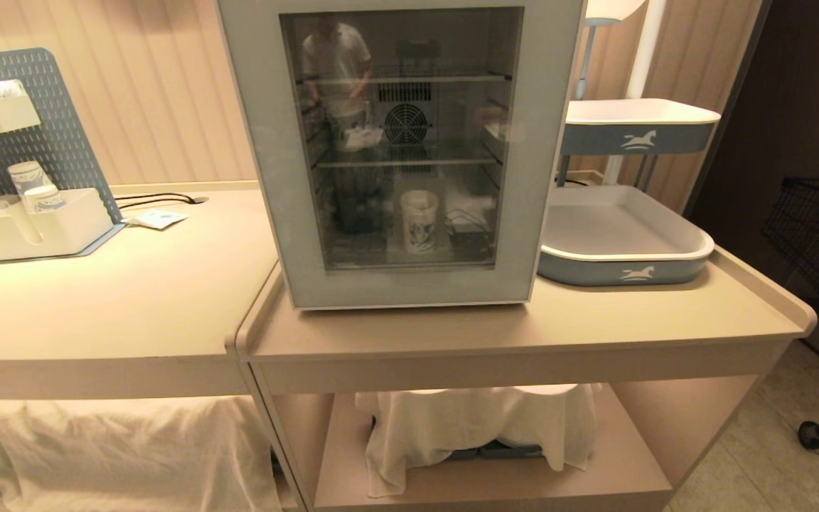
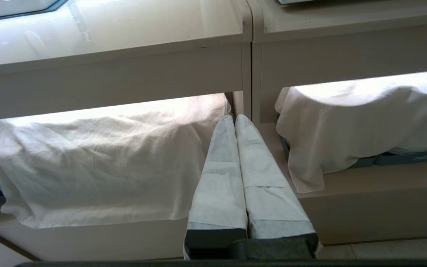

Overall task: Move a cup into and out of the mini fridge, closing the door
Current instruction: Open the freezer door

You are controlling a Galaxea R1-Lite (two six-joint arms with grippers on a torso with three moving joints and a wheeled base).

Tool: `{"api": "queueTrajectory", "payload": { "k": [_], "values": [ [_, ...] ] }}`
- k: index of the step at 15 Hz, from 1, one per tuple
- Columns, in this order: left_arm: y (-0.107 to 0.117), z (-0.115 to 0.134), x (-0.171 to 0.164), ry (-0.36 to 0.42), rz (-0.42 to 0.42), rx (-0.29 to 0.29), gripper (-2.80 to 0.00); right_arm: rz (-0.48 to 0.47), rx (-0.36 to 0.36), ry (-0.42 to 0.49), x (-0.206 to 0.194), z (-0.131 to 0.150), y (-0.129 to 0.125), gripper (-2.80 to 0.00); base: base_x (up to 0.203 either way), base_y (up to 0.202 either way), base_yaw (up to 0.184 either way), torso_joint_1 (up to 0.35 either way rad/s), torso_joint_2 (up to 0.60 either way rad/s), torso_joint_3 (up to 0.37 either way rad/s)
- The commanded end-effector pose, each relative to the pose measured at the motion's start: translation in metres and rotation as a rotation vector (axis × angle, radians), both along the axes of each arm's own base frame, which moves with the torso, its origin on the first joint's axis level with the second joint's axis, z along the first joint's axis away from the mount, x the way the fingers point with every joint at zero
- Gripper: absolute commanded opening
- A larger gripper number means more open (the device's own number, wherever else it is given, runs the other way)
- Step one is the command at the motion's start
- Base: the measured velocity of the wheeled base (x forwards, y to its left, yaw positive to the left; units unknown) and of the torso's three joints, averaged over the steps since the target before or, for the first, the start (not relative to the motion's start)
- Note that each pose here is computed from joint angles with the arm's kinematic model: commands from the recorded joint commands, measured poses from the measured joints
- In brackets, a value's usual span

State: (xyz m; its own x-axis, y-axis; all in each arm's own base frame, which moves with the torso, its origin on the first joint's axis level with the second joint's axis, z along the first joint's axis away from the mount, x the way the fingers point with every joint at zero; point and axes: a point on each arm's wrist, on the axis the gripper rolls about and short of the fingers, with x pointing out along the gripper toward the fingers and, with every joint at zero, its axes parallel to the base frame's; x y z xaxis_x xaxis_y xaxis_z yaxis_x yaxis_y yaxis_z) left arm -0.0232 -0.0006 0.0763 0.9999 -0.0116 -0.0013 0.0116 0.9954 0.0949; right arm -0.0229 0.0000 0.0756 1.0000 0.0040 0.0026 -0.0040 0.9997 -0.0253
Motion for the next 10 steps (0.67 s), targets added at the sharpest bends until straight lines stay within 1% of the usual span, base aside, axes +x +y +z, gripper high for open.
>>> {"api": "queueTrajectory", "payload": {
  "k": [1,2,3,4,5,6,7,8,9,10],
  "values": [
    [-0.001,0.026,-0.008,-0.078,-0.036,0.008,-2.8,0.001,-0.001,-0.001,0.0,0.0,0.0,-2.8,0.0,0.0,0.0,0.0,0.0,0.0],
    [-0.002,0.049,-0.015,-0.12,-0.087,0.017,-2.8,0.001,-0.001,-0.001,0.0,0.0,0.0,-2.8,0.0,0.0,0.0,0.0,0.0,0.0],
    [-0.004,0.083,-0.026,-0.177,-0.151,0.026,-2.8,0.001,-0.001,-0.001,0.0,0.0,0.0,-2.8,0.0,0.0,0.0,0.0,0.0,0.0],
    [-0.005,0.124,-0.04,-0.235,-0.224,0.033,-2.8,0.001,-0.001,-0.001,0.0,0.0,0.0,-2.8,0.0,0.0,0.0,0.0,0.0,0.0],
    [-0.005,0.16,-0.052,-0.274,-0.296,0.027,-2.8,0.001,-0.001,-0.001,0.0,0.0,0.0,-2.8,0.0,0.0,0.0,0.0,0.0,0.0],
    [-0.005,0.199,-0.062,-0.292,-0.375,0.002,-2.8,0.001,-0.001,-0.001,0.0,0.0,0.0,-2.8,0.0,0.0,0.0,0.0,0.0,0.0],
    [-0.004,0.234,-0.059,-0.261,-0.45,-0.043,-2.8,0.001,-0.001,-0.001,0.0,0.0,0.0,-2.8,0.0,0.0,0.0,0.0,0.0,0.0],
    [-0.005,0.26,-0.043,-0.193,-0.523,-0.101,-2.8,0.001,-0.001,-0.001,0.0,0.0,0.0,-2.8,0.0,0.0,0.0,0.0,0.0,0.0],
    [-0.006,0.279,-0.02,-0.107,-0.608,-0.177,-2.8,0.001,-0.001,-0.001,0.0,0.0,0.0,-2.8,0.0,0.0,0.0,0.0,0.0,0.0],
    [-0.009,0.291,0.002,-0.004,-0.712,-0.285,-2.8,0.001,-0.001,-0.001,0.0,0.0,0.0,-2.8,0.0,0.0,0.0,0.0,0.0,0.0]
  ]
}}
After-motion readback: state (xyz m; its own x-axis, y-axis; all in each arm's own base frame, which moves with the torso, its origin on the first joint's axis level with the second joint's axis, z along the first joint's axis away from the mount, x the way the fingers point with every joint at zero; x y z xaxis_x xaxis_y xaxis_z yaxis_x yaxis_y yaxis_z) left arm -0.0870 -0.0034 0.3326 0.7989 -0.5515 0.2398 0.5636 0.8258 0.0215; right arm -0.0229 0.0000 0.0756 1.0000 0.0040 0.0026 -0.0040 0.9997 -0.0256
